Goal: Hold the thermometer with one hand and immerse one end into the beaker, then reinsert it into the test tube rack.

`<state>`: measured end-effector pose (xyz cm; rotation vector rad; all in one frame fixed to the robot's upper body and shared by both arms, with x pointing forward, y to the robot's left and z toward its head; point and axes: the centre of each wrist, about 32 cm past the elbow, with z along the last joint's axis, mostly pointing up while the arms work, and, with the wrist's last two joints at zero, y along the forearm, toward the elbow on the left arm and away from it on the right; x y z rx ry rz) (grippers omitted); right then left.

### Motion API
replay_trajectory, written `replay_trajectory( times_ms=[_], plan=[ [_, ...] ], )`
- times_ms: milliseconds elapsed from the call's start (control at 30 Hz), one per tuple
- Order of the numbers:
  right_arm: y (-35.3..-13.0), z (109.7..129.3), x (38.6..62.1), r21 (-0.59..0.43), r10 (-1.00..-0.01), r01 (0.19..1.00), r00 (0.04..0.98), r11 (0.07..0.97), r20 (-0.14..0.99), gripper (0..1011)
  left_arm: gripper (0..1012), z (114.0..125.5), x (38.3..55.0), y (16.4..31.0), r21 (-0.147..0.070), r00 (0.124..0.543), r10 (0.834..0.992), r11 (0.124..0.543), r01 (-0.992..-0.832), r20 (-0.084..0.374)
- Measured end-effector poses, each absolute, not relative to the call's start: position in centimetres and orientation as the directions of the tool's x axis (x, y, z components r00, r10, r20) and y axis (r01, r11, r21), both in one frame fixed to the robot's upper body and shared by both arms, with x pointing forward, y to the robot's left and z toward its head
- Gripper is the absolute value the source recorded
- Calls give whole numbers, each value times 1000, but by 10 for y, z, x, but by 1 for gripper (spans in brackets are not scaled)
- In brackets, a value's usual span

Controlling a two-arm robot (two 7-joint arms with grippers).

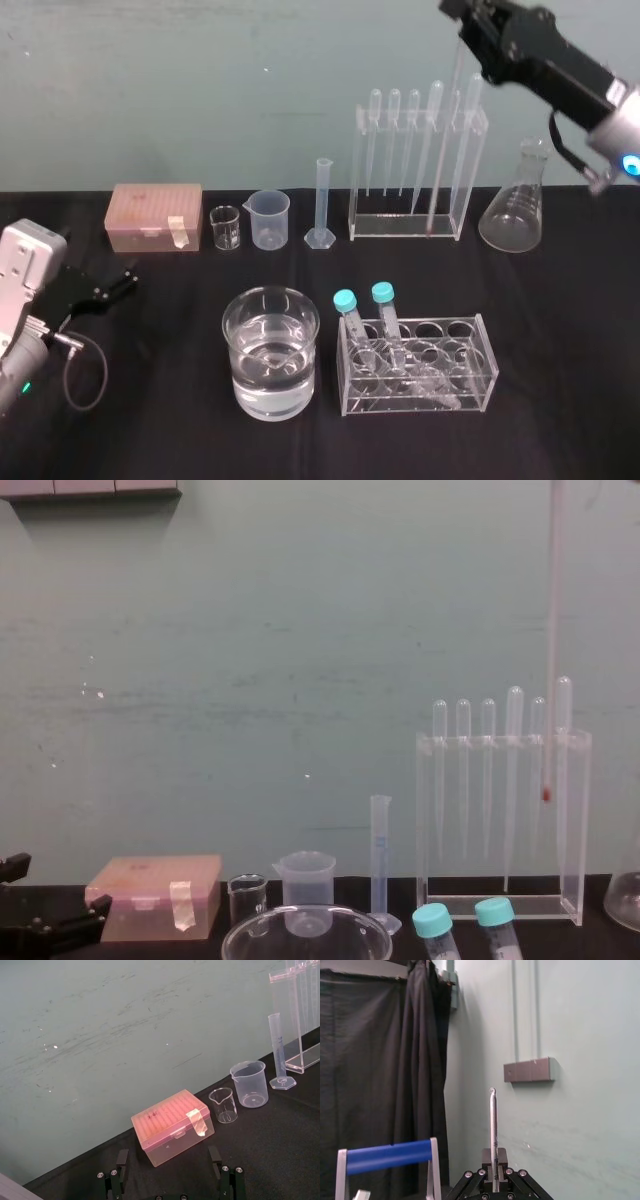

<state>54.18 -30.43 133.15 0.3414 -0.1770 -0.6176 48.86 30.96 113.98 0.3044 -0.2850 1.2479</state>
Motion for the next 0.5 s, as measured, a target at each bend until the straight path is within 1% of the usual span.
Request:
replay_trajectory(
  times_ms=[133,233,267,333,367,400,433,467,500],
  plan=[
    [-291,1341,556,375,-558,495,826,784,76,58,1008,1140,489,310,70,292,880,287,-955,374],
    [-272,1344,566,377,-509,448,857,810,75,58,1008,1140,489,310,70,292,880,287,-955,374],
    [-260,1344,571,379,-474,416,878,827,70,58,1008,1140,489,310,70,292,880,287,-955,374],
    [-248,1344,575,380,-438,385,897,841,62,58,1008,1140,489,310,70,292,880,287,-955,374],
    [-236,1343,578,382,-403,354,913,854,56,58,1008,1140,489,310,70,292,880,287,-955,374],
    [-236,1343,578,382,-403,354,913,854,56,58,1008,1140,489,310,70,292,880,287,-955,374],
    [-222,1342,581,383,-358,314,933,869,45,58,1008,1140,489,310,70,292,880,287,-955,374],
    [-217,1341,582,383,-338,298,940,874,40,58,1008,1140,489,310,70,292,880,287,-955,374],
    [-207,1339,583,383,-301,267,953,884,30,58,1008,1140,489,310,70,292,880,287,-955,374]
  ],
)
